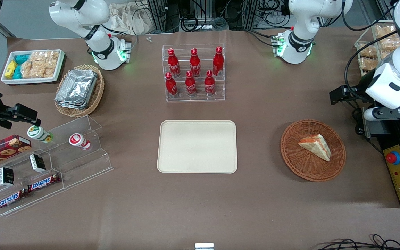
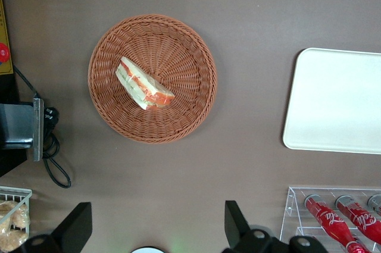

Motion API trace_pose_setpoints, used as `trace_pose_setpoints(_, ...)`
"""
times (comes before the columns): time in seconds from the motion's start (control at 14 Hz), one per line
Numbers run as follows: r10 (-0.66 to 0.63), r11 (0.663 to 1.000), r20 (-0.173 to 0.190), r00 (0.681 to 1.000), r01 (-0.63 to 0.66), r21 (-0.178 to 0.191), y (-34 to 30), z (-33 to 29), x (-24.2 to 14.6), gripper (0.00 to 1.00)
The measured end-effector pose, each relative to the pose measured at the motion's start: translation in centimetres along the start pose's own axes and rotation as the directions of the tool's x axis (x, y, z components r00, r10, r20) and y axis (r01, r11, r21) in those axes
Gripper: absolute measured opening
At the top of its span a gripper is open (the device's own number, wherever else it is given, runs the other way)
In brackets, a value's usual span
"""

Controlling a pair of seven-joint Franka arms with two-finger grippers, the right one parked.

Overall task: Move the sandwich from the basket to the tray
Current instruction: 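Move the left gripper down over the sandwich in the wicker basket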

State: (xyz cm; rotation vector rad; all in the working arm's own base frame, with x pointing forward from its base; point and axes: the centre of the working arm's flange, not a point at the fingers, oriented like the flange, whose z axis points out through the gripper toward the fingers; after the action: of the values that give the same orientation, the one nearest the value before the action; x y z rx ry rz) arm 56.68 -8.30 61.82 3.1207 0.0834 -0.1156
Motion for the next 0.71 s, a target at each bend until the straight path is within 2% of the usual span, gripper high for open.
trace_pose_setpoints(0.29,-0.039,0.999,-0.008,0.999,0.039,0.038,-0.1,0.0,0.0,1.0)
trace_pose_setpoints(0.43,-0.139,0.989,-0.003,0.99,0.139,0.042,-0.2,0.8,0.3,1.0)
trace_pose_setpoints(0.57,-0.322,0.946,-0.015,0.947,0.322,0.041,-0.4,3.4,1.4,1.0)
trace_pose_setpoints(0.71,-0.494,0.868,-0.018,0.869,0.495,0.049,-1.0,8.2,2.5,1.0)
